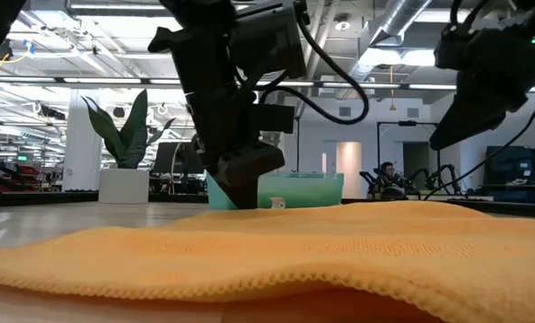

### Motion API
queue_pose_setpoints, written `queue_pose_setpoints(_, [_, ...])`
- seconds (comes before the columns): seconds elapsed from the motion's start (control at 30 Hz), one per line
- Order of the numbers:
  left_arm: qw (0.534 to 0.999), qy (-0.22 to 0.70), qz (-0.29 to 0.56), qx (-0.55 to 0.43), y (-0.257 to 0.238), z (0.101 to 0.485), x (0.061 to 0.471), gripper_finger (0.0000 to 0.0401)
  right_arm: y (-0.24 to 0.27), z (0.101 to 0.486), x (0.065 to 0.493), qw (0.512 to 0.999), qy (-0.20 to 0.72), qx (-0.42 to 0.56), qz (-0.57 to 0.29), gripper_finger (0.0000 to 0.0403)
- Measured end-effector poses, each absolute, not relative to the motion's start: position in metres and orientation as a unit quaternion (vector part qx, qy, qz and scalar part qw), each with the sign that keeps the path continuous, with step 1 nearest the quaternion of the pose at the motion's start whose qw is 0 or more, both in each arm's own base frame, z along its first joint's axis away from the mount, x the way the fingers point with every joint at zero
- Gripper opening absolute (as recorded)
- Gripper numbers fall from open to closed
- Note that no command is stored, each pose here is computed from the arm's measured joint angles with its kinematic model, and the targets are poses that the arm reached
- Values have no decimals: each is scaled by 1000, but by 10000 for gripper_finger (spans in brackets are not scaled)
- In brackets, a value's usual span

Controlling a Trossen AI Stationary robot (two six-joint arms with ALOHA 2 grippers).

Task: Roll microfiber towels into tight, uniform cylinder then place into a basket
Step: Fold the orange towel

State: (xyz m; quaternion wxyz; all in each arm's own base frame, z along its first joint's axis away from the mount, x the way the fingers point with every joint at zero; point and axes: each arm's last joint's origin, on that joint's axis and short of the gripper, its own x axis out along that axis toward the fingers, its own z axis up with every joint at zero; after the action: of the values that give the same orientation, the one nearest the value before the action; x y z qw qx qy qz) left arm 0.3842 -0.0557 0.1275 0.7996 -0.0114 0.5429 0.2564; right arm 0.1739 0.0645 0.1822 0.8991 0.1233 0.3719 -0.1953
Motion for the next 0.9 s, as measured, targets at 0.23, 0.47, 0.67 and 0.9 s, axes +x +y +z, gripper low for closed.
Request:
queue_pose_setpoints(0.23, [797, 544, 263, -22, -58, 122, 379, 112, 50, 170, 180, 903, 330, 164, -221, 159])
queue_pose_setpoints(0.47, [800, 542, 257, -19, -61, 121, 380, 112, 37, 155, 177, 892, 312, 208, -254, 159])
queue_pose_setpoints(0.67, [800, 541, 258, -17, -61, 120, 380, 112, 31, 147, 174, 877, 304, 247, -280, 159])
queue_pose_setpoints(0.9, [800, 541, 258, -17, -61, 120, 380, 112, 32, 143, 174, 881, 274, 278, -268, 159])
